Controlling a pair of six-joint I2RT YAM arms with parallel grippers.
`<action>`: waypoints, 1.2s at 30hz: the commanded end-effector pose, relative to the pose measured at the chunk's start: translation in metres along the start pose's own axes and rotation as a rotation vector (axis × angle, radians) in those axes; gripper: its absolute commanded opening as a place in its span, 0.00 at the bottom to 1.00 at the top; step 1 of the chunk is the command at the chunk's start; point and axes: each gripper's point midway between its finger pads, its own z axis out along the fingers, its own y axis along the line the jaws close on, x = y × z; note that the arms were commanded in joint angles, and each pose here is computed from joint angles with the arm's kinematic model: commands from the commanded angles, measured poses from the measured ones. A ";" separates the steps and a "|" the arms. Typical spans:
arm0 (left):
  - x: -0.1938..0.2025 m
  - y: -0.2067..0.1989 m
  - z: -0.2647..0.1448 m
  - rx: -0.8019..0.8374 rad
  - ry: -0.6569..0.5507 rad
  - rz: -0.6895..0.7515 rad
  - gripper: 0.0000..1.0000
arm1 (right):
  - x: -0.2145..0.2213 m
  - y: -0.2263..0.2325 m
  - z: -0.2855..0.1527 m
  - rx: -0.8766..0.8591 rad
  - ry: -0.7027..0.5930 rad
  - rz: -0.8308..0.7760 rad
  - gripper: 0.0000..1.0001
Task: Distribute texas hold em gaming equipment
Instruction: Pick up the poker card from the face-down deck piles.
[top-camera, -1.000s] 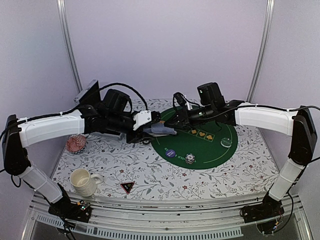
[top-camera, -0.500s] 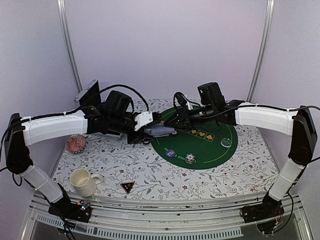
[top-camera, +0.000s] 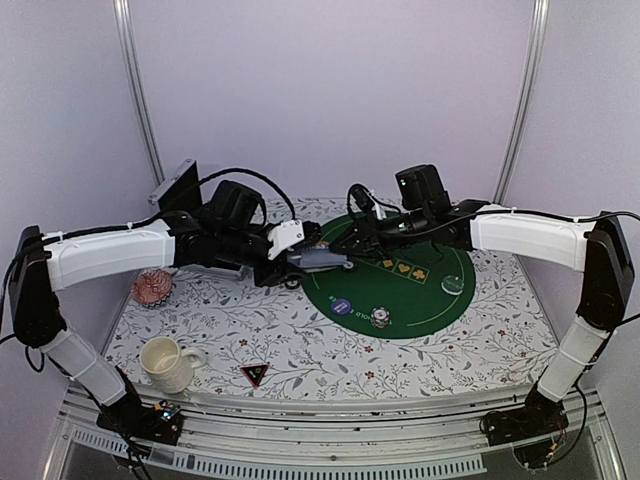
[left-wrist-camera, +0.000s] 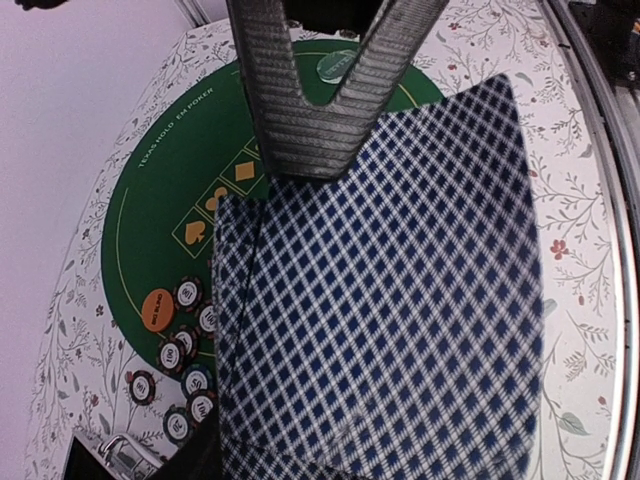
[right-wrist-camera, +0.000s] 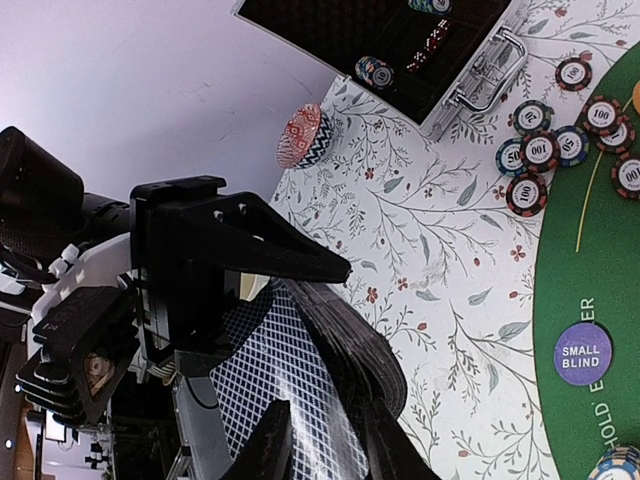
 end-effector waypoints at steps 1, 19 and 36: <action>-0.004 0.009 -0.002 -0.021 -0.028 -0.015 0.44 | -0.008 0.003 -0.007 -0.003 -0.023 -0.006 0.23; 0.010 0.010 -0.002 -0.026 0.004 -0.030 0.44 | -0.016 0.026 -0.023 -0.047 -0.040 -0.079 0.02; 0.015 0.024 -0.016 -0.084 0.040 -0.075 0.44 | -0.059 0.014 -0.092 0.229 -0.202 -0.200 0.02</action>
